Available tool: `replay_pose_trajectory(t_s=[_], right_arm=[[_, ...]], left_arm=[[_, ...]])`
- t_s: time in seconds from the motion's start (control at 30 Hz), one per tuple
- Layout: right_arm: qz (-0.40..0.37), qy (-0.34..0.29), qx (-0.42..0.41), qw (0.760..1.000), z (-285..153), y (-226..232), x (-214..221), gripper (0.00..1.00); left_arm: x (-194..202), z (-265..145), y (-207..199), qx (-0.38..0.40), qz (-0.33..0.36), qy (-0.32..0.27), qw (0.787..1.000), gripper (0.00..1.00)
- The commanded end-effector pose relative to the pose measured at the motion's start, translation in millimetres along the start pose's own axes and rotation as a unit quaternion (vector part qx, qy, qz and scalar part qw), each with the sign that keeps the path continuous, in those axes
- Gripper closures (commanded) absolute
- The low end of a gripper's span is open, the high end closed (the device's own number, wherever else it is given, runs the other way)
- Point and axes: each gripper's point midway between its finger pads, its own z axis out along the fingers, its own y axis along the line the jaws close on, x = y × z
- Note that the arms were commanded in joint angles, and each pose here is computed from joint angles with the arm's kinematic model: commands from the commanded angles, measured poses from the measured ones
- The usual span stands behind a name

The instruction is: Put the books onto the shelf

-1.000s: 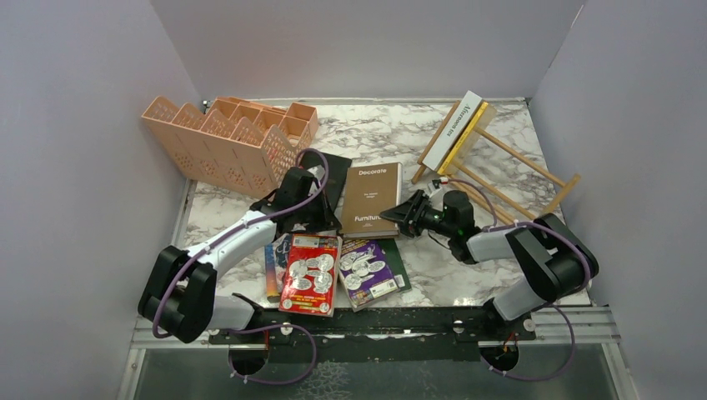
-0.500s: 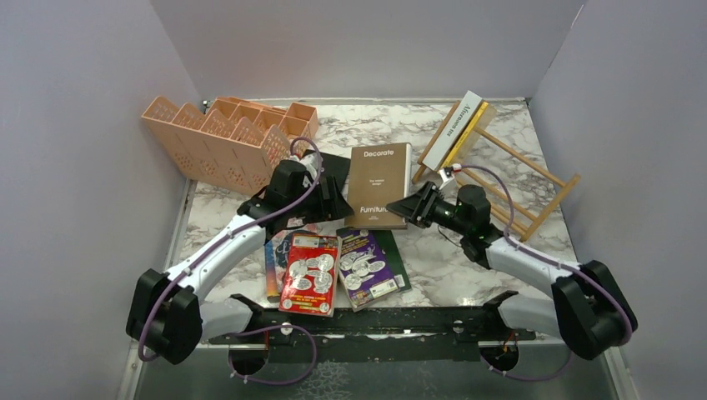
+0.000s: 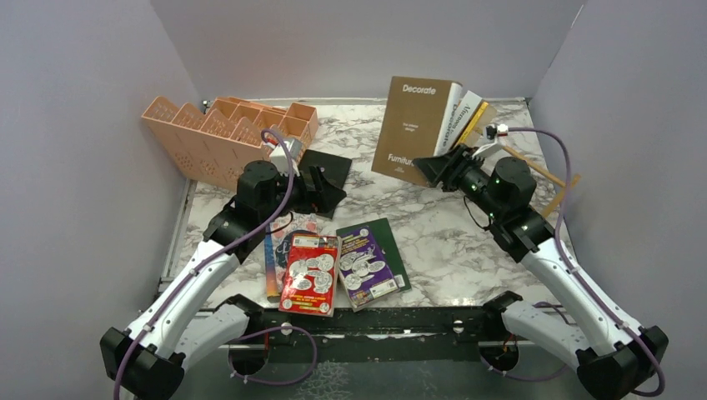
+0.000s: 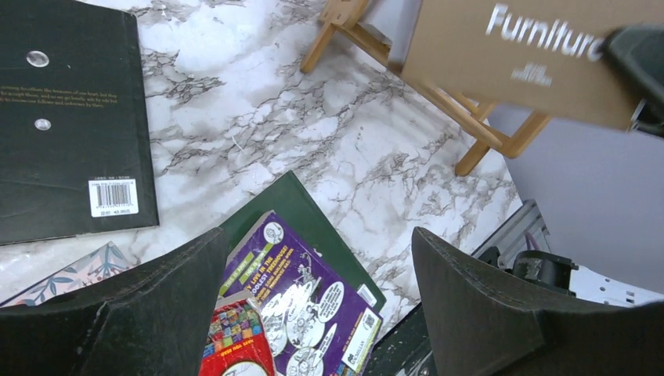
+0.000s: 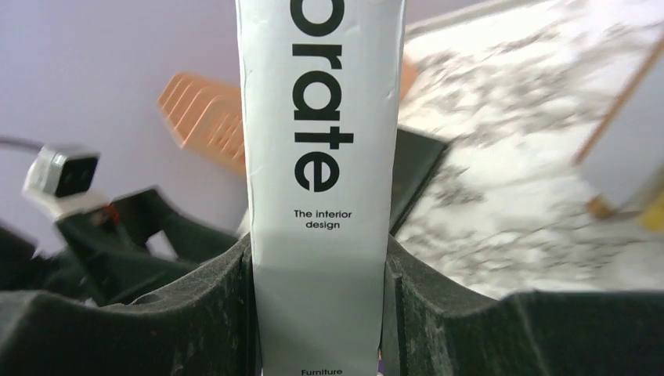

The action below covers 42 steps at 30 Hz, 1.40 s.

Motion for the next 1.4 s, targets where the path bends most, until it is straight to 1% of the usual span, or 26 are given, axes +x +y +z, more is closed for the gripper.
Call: replay_pose_trajectory(t_s=[0.0,0.1,0.23,0.43,0.47,0.53,0.57,0.7,0.9,1.13,1.23,1.37], right_arm=[[-0.079,-0.081,0.164,0.980,-22.1,-39.4,-54.5,0.67],[-0.111,-0.135,0.218,0.960,-41.1,-44.2,-90.0,0.67],[-0.142,-0.191,0.299,0.924,-72.9,-57.0,-124.8,0.67],[-0.172,-0.224,0.431,0.857,-118.9,-92.5,-139.5,0.66],[-0.169,-0.231,0.462,0.840,-129.6,-100.4,-140.0,0.66],[-0.163,-0.224,0.498,0.822,-139.0,-112.5,-133.3,0.66],[-0.166,-0.218,0.507,0.817,-139.6,-116.8,-130.1,0.67],[-0.166,-0.181,0.524,0.816,-125.8,-134.7,-108.5,0.66],[-0.170,-0.140,0.521,0.825,-82.5,-160.2,-79.0,0.66],[-0.192,-0.140,0.514,0.824,-42.7,-179.6,-67.9,0.67],[-0.189,-0.159,0.503,0.828,-34.1,-180.1,-69.8,0.67],[-0.175,-0.149,0.500,0.835,-24.2,-185.5,-60.2,0.66]], left_arm=[[-5.1,-7.2,7.1,-0.023,0.025,-0.011,0.999,0.13],[-0.5,-10.7,13.6,-0.037,0.030,-0.007,0.999,0.12],[8.4,-13.1,23.3,-0.054,0.039,0.005,0.998,0.12],[17.3,-13.3,32.3,-0.065,0.047,0.014,0.997,0.12],[18.2,-13.1,34.1,-0.068,0.049,0.014,0.996,0.12],[20.2,-12.8,37.8,-0.074,0.052,0.015,0.996,0.12],[21.3,-12.5,39.6,-0.077,0.053,0.016,0.995,0.12],[25.7,-10.6,46.4,-0.087,0.057,0.021,0.994,0.12],[31.5,-9.9,56.5,-0.104,0.060,0.024,0.992,0.12],[33.4,-15.0,61.9,-0.112,0.059,0.008,0.992,0.12],[31.7,-16.9,62.6,-0.114,0.070,0.006,0.991,0.12],[25.8,-19.7,66.9,-0.130,0.082,-0.001,0.988,0.12]])
